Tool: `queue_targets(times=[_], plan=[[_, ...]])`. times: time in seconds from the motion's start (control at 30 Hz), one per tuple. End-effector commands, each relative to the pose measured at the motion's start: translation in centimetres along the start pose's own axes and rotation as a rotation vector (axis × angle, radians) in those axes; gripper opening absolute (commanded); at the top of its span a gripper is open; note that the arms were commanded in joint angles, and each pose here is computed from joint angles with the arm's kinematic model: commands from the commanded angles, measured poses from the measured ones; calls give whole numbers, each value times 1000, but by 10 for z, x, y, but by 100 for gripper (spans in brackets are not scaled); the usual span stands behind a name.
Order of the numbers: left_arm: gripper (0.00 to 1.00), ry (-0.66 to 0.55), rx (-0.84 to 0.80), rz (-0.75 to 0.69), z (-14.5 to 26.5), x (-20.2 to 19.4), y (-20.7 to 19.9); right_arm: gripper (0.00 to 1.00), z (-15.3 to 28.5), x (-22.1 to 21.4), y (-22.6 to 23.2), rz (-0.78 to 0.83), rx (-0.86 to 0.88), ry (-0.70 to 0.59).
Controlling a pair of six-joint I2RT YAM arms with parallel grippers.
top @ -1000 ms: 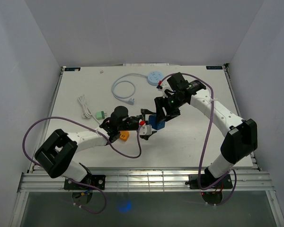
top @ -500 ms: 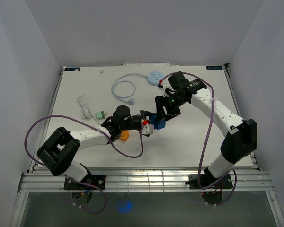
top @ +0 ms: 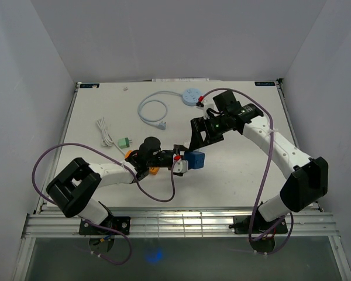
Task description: Insert the plug
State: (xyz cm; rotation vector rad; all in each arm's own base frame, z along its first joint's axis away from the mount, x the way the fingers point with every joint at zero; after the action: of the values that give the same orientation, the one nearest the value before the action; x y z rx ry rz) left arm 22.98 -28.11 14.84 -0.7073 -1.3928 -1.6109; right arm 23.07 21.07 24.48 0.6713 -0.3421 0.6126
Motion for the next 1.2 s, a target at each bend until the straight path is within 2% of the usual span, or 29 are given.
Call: queue_targets(times=[0.0, 0.13, 0.2, 0.27, 0.3, 0.4, 0.43, 0.5, 0.53, 0.7, 1.0, 1.17], plan=[[0, -111, -2, -12, 2, 21, -1, 89, 22, 13, 6, 113, 48, -150], [0, -176, -39, 39, 5, 33, -6, 89, 36, 11, 12, 281, 66, -275], [0, -203, -61, 109, 7, 39, -5, 89, 29, 3, 8, 369, 69, -326], [0, -249, -107, 179, 10, 50, -2, 89, 41, -2, 19, 520, 49, -455], [0, -254, -126, 205, 12, 49, -3, 89, 34, -2, 14, 542, 47, -474], [0, -301, -154, 260, 17, 58, 1, 89, 53, -12, 24, 701, 7, -690], [0, -310, -165, 283, 17, 61, 1, 89, 54, -15, 24, 726, -6, -711], [0, -325, -203, 344, 22, 64, 5, 91, 55, -19, 22, 779, -28, -729], [0, -326, -232, 418, 23, 66, 6, 93, 56, -22, 25, 801, 0, -734], [0, -334, -341, 545, 25, 69, 22, 96, 50, -27, 32, 851, 95, -742], [0, -306, -418, 651, 25, 74, 28, 91, 44, -33, 38, 907, 139, -731], [0, -307, -413, 647, 26, 76, 29, 92, 37, -32, 42, 915, 160, -696]])
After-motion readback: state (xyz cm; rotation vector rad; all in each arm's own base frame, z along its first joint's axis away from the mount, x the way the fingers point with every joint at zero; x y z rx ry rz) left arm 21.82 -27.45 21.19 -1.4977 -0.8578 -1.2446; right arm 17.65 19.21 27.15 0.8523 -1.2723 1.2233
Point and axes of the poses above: each gripper's point midway between its finger pads, its own z axis back along the fingers, its own y axis along the line the jaws close on, x = y × z, the point moved 7 cm from there along z, back along the fingers, and after that the axes turned 5 degrees about z, right-handed, at the moved point
